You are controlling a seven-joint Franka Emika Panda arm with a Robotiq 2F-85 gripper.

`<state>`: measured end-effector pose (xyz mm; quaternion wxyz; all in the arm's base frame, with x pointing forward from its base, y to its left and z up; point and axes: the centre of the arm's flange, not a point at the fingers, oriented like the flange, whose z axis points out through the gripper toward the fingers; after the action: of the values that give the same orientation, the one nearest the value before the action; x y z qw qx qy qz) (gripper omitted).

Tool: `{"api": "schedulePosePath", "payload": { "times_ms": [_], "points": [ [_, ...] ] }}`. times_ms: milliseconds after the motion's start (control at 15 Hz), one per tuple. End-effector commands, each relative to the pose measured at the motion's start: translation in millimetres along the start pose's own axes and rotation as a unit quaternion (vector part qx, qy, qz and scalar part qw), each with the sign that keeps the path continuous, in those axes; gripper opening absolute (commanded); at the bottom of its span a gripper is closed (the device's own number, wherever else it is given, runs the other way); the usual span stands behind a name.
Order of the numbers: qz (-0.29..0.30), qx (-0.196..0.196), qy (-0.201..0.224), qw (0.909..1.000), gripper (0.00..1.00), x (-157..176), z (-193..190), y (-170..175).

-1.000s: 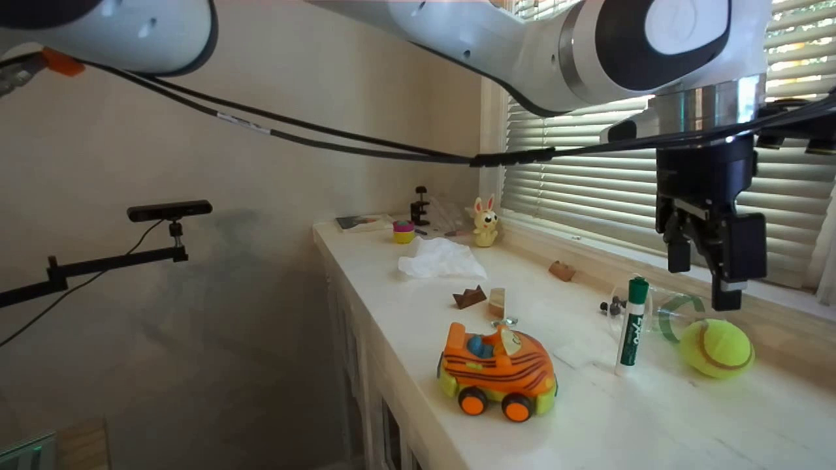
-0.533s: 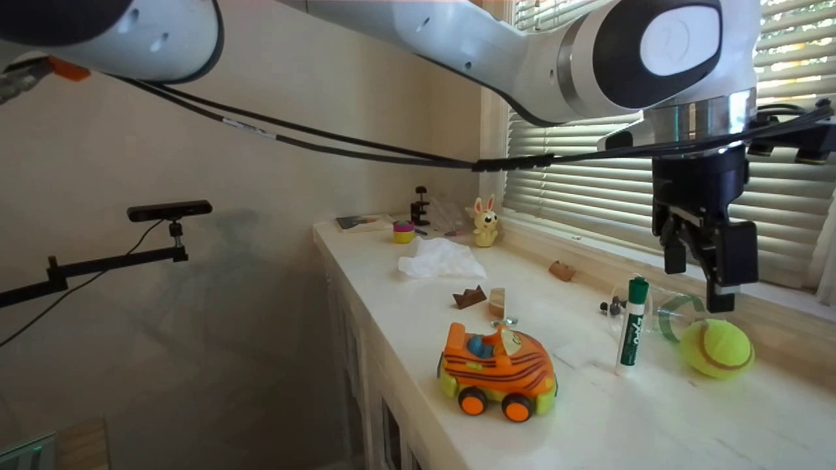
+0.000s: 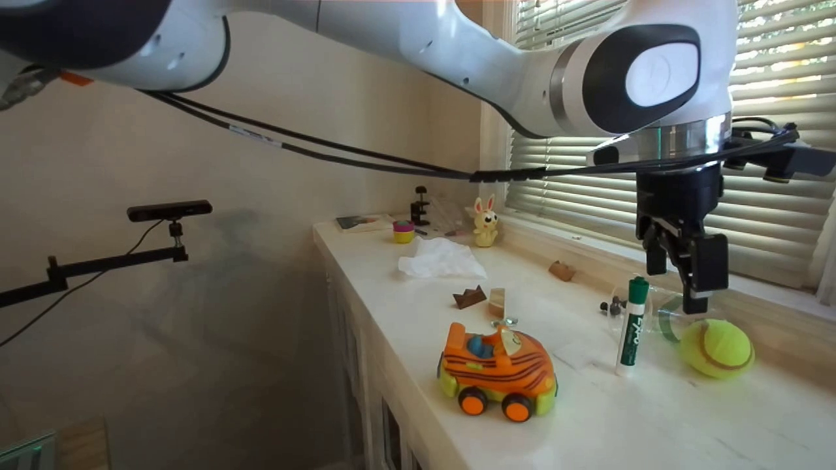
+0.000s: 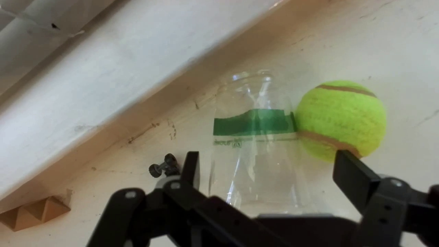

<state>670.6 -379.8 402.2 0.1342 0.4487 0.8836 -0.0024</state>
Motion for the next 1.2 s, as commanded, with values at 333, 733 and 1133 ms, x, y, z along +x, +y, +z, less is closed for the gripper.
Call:
{"api": "schedulePosePath", "payload": {
  "times_ms": [333, 733, 1133],
  "points": [
    [-0.014, -0.018, 0.004, 0.9997, 1.0, -11.5, 2.8, 1.8],
    [-0.018, -0.018, 0.012, 0.9996, 1.0, -8.8, 11.3, 3.9],
    [-0.022, -0.016, 0.015, 0.9995, 0.87, -7.2, 13.5, 6.4]
  ]
}}
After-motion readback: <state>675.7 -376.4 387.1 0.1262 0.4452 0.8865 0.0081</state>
